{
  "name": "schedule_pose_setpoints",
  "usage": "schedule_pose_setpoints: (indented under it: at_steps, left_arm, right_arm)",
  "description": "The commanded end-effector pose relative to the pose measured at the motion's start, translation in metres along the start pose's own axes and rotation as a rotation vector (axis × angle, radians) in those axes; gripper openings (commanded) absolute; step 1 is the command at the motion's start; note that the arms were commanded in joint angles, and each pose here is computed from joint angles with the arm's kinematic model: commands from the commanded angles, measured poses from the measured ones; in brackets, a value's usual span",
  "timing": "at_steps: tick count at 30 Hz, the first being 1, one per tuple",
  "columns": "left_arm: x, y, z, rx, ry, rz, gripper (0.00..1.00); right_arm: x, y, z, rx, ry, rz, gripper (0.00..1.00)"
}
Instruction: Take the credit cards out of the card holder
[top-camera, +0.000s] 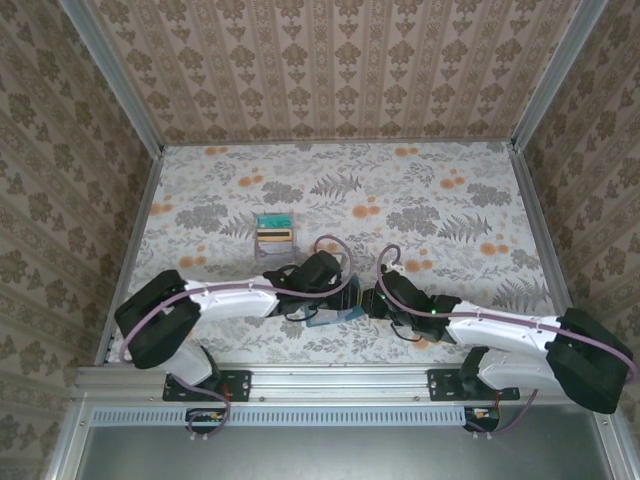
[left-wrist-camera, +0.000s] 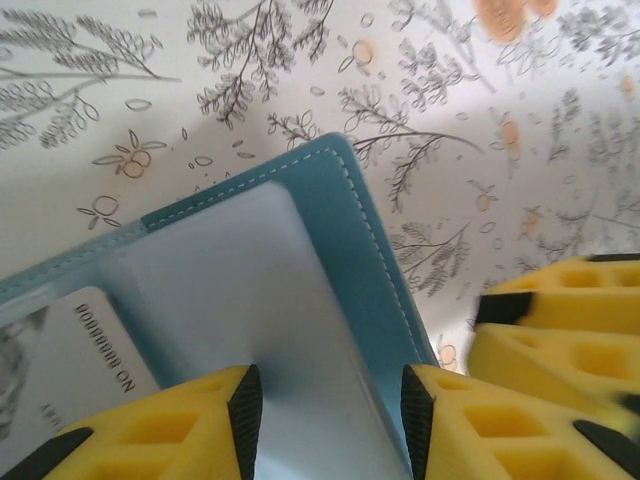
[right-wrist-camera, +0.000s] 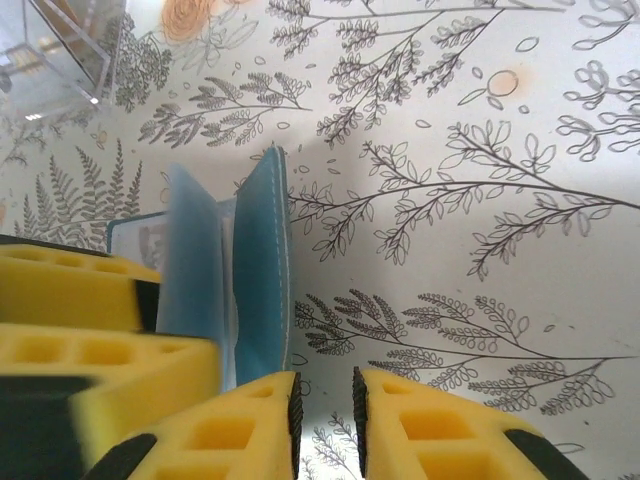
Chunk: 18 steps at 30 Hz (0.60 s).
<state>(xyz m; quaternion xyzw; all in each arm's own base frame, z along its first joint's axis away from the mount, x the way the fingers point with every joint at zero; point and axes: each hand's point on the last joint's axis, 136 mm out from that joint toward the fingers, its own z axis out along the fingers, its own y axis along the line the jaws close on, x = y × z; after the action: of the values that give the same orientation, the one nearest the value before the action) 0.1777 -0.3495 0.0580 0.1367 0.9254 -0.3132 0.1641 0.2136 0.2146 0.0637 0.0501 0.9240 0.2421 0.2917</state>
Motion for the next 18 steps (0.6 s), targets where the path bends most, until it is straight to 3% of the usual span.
schedule_pose_setpoints:
  at_steps: [1, 11, 18]
  left_arm:
    - [-0.004, -0.009, 0.008, 0.011, 0.013, -0.001, 0.41]
    - [-0.013, 0.001, -0.018, -0.032, -0.038, -0.005, 0.35]
    - [-0.012, 0.004, -0.032, -0.019, -0.057, -0.005, 0.44]
  right_arm:
    - [0.004, -0.021, -0.006, 0.065, 0.001, 0.000, 0.24]
    - [0.001, -0.009, -0.010, 0.002, 0.001, -0.026, 0.25]
    - [-0.005, 0.006, -0.009, -0.023, 0.006, -0.047, 0.29]
